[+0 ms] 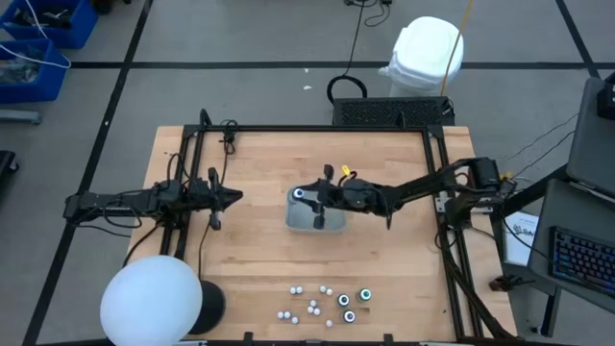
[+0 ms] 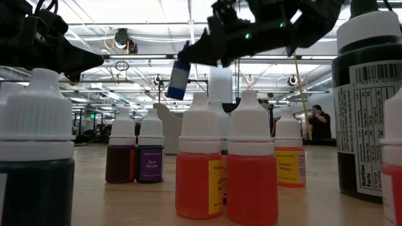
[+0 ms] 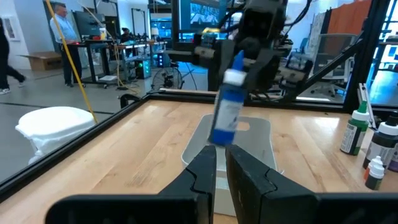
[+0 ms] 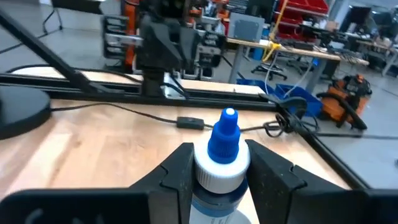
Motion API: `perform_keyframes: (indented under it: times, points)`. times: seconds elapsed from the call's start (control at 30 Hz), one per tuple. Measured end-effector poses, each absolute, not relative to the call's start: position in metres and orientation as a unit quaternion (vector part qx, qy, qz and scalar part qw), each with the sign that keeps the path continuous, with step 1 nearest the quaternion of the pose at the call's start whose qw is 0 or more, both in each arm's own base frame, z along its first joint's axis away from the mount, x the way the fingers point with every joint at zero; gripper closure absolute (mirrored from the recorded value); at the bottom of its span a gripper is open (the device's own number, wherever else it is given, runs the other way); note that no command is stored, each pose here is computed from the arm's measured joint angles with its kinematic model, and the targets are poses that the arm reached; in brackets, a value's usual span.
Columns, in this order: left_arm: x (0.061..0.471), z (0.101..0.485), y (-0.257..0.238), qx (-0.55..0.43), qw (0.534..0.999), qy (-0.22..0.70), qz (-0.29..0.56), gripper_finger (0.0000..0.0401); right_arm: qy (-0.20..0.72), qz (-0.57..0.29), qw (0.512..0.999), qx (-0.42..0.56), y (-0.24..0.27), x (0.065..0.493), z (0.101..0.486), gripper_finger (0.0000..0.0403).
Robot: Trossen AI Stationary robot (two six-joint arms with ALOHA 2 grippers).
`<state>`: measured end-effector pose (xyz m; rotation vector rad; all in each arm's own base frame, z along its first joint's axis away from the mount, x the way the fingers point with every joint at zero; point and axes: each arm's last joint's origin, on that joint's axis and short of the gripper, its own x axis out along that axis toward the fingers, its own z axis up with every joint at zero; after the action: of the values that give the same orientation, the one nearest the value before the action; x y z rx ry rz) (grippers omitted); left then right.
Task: Pick & Place food coloring
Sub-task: Put the large blue food coloring bottle into the gray bin
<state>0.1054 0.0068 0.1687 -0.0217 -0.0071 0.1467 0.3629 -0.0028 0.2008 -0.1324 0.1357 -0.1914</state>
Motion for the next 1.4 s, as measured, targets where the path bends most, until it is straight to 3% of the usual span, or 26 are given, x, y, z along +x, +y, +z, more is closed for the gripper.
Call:
perform_keyframes:
  times: [0.53, 0.97, 1.4]
  points:
    - [0.105, 0.169, 0.007, -0.002, 0.997, -0.003, 0.083, 0.0359, 0.121, -0.109, 0.985, -0.051, -0.015, 0.370, 0.168, 0.0292]
    - [0.105, 0.169, 0.008, 0.011, 0.995, -0.001, 0.100, 0.0359, 0.138, -0.103, 0.985, -0.019, -0.018, 0.369, 0.162, 0.0293]
    - [0.105, 0.169, 0.008, 0.015, 0.995, -0.003, 0.100, 0.0359, 0.166, -0.106, 0.980, -0.020, -0.020, 0.399, 0.139, 0.0288]
